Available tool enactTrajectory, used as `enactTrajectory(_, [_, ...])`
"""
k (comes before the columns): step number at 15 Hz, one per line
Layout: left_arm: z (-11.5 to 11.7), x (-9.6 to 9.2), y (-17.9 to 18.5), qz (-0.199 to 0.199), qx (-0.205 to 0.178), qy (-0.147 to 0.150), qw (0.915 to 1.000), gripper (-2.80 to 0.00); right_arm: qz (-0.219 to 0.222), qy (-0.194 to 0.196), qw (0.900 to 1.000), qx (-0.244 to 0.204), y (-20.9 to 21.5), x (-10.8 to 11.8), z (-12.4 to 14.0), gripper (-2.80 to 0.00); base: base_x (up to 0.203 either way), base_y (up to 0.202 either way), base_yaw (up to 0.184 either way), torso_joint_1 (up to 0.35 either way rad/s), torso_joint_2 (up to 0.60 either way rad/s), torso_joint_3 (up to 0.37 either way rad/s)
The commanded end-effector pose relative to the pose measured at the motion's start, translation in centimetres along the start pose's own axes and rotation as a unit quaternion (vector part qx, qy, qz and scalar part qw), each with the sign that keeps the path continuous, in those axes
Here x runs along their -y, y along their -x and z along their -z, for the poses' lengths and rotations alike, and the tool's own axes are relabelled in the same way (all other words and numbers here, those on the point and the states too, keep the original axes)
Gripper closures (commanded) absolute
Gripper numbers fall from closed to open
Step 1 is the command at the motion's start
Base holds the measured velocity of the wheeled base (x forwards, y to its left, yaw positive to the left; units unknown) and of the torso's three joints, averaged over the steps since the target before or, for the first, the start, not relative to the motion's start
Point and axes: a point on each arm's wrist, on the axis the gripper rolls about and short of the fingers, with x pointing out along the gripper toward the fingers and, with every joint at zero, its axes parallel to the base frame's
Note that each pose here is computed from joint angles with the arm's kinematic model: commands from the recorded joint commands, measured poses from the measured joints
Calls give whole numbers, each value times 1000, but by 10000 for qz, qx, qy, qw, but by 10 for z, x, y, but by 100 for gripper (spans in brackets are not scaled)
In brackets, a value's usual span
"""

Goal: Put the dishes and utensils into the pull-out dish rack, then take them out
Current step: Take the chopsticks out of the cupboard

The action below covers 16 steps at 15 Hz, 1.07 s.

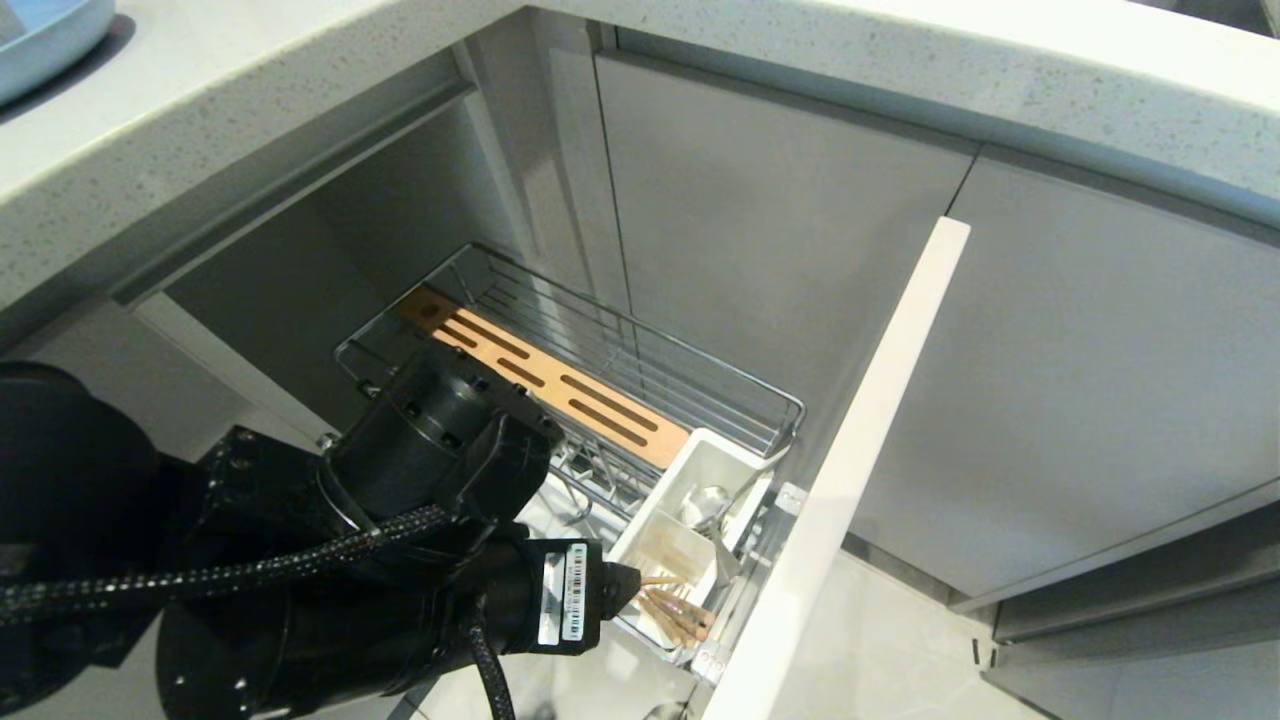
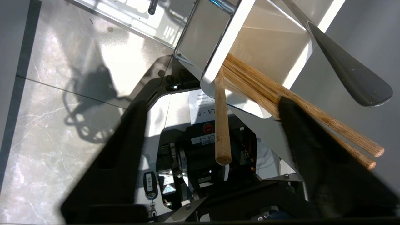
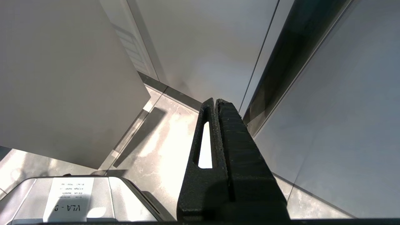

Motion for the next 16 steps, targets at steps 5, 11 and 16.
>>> enactTrajectory(5, [0,0,-2,-18,1,12,10000,0,-1,-6,10000,15,0,0,0,0,0,0,0,0,0,0])
enactTrajectory(11, [0,1,-1,-8,5,15,10000,0,-1,-7,10000,14,0,0,0,0,0,0,0,0,0,0])
enactTrajectory(16, [-6,-4,18,175,267,125,9994,0,-1,1,10000,7,0,0,1,0,0,0,0,0,0,0])
